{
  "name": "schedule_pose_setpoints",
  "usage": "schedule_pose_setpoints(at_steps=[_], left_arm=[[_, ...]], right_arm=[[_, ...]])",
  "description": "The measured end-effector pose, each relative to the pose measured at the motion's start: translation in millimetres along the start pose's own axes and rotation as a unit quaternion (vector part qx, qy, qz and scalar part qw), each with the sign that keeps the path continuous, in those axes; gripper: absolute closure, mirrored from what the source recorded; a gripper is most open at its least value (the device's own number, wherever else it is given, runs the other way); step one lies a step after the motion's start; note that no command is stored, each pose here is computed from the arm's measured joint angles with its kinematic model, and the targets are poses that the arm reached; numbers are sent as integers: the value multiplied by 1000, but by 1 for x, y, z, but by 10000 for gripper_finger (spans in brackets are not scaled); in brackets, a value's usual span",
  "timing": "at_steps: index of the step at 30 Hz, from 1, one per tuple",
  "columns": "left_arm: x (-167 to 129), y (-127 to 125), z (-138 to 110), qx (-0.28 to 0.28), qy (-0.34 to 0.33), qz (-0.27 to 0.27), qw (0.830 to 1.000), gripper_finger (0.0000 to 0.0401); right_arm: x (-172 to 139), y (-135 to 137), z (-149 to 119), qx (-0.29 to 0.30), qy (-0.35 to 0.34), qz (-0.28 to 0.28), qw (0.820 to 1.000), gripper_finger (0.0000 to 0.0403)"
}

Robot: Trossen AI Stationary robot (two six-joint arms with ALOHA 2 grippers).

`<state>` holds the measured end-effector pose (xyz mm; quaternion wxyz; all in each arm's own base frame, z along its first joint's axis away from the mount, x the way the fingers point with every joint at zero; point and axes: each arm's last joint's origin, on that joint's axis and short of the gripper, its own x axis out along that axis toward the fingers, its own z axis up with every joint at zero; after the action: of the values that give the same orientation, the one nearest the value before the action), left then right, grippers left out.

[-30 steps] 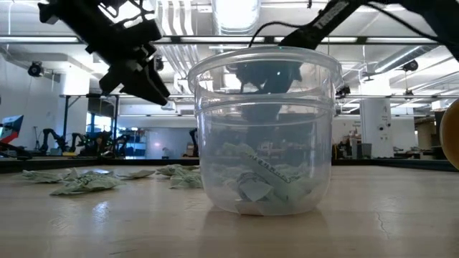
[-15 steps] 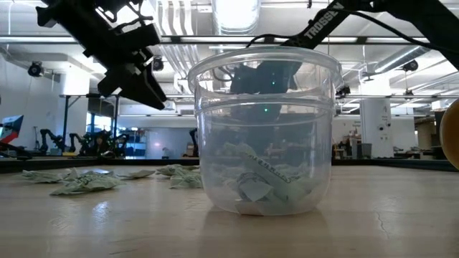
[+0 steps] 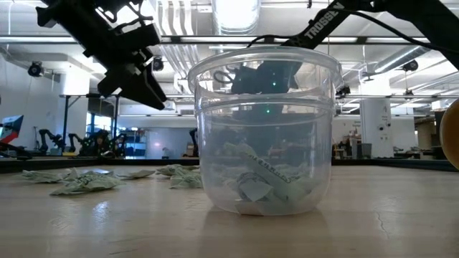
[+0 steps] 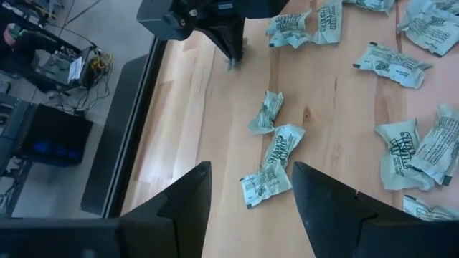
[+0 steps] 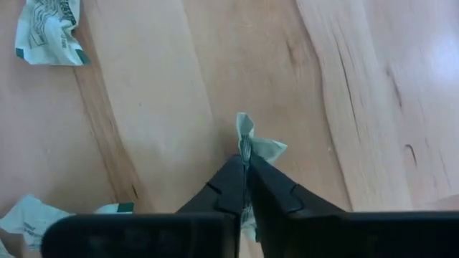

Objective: Pick and place Stevia / Truvia into bins
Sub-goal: Put the stevia packet into the transparent bin

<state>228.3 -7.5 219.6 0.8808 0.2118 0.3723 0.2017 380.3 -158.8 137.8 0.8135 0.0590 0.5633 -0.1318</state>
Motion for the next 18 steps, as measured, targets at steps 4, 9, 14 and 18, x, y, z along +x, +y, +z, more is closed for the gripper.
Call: schedule_pose_setpoints(at_steps=[4, 9, 14, 18], left_arm=[[0, 0, 0, 24, -1, 0, 1000, 224], [-7, 6, 6, 34, -17, 5, 999, 224], [-19, 15, 10, 19, -43, 11, 999, 224], [-28, 22, 11, 1, -61, 15, 998, 224]], right_arm=[[-4, 4, 1, -6, -1, 1, 1000, 394], [-32, 15, 5, -12, -23, -1, 1000, 394], [-76, 42, 4, -37, -61, 7, 997, 394], [-108, 75, -10, -65, -93, 28, 993, 394]])
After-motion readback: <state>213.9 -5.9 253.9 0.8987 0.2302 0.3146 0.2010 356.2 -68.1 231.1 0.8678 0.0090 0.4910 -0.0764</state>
